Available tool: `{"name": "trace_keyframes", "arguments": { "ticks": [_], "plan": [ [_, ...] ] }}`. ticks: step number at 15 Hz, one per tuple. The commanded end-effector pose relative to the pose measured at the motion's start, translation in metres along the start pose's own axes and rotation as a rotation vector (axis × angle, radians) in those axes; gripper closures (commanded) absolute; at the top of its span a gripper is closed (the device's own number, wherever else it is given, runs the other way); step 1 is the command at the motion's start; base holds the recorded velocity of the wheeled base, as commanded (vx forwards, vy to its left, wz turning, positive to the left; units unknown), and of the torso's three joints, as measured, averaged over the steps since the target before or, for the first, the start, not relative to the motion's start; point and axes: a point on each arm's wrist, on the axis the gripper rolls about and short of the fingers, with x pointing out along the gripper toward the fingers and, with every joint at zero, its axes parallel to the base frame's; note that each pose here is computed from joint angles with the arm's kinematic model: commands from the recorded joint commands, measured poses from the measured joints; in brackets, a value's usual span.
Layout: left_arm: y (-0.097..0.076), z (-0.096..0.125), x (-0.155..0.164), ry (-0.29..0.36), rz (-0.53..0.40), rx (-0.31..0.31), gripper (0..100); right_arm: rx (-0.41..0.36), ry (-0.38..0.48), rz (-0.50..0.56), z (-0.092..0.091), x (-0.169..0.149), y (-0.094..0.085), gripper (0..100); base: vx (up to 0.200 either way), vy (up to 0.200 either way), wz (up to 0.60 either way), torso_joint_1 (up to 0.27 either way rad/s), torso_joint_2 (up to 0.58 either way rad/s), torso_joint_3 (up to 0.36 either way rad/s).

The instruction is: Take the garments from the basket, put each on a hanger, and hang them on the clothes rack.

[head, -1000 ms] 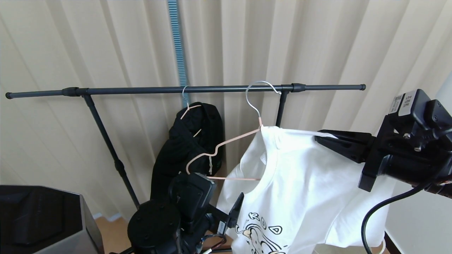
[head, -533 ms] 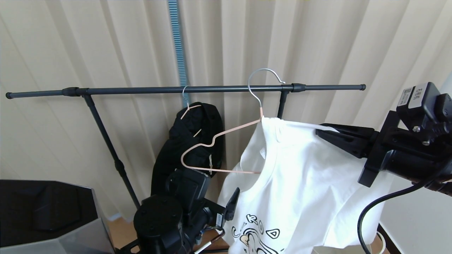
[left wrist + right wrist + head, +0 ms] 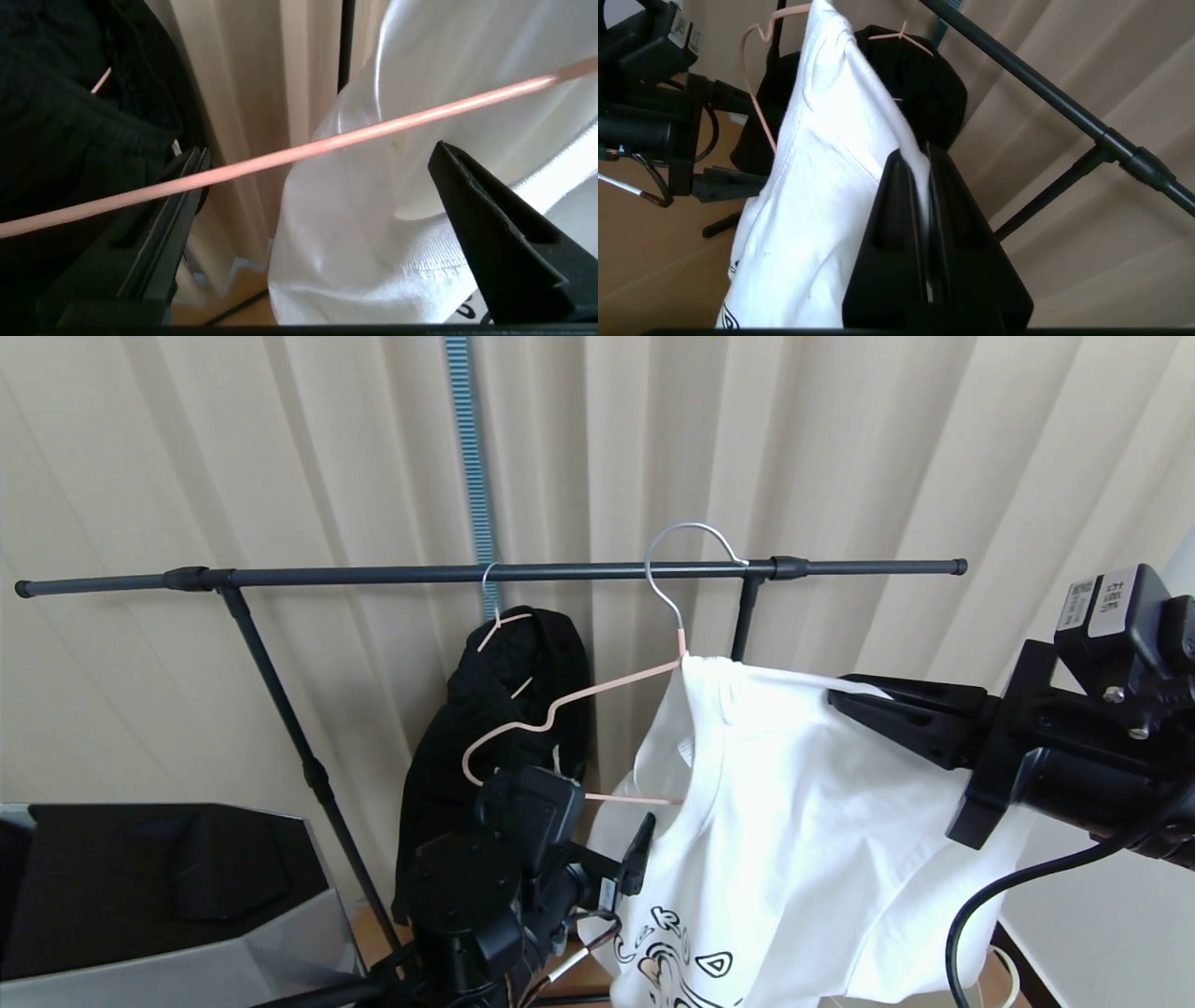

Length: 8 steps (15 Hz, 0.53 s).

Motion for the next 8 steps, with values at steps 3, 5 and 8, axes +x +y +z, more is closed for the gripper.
{"name": "trace_keyframes", "arguments": {
  "ticks": [3, 5, 8],
  "plan": [
    [0.006, -0.004, 0.009, 0.001, 0.030, 0.016, 0, -0.004, -0.013, 0.002, 0.003, -0.003, 0.001, 100, 0.000, 0.000, 0.00, 0.000, 0.00, 0.000],
    [0.005, -0.008, 0.011, 0.014, 0.033, 0.030, 0, -0.006, -0.018, -0.002, 0.004, -0.003, 0.000, 100, 0.000, 0.000, 0.00, 0.000, 0.00, 0.000],
    [0.003, -0.009, 0.013, 0.013, 0.030, 0.047, 0, 0.000, -0.025, -0.003, 0.006, -0.005, 0.001, 100, 0.000, 0.000, 0.00, 0.000, 0.00, 0.000]
  ]
}}
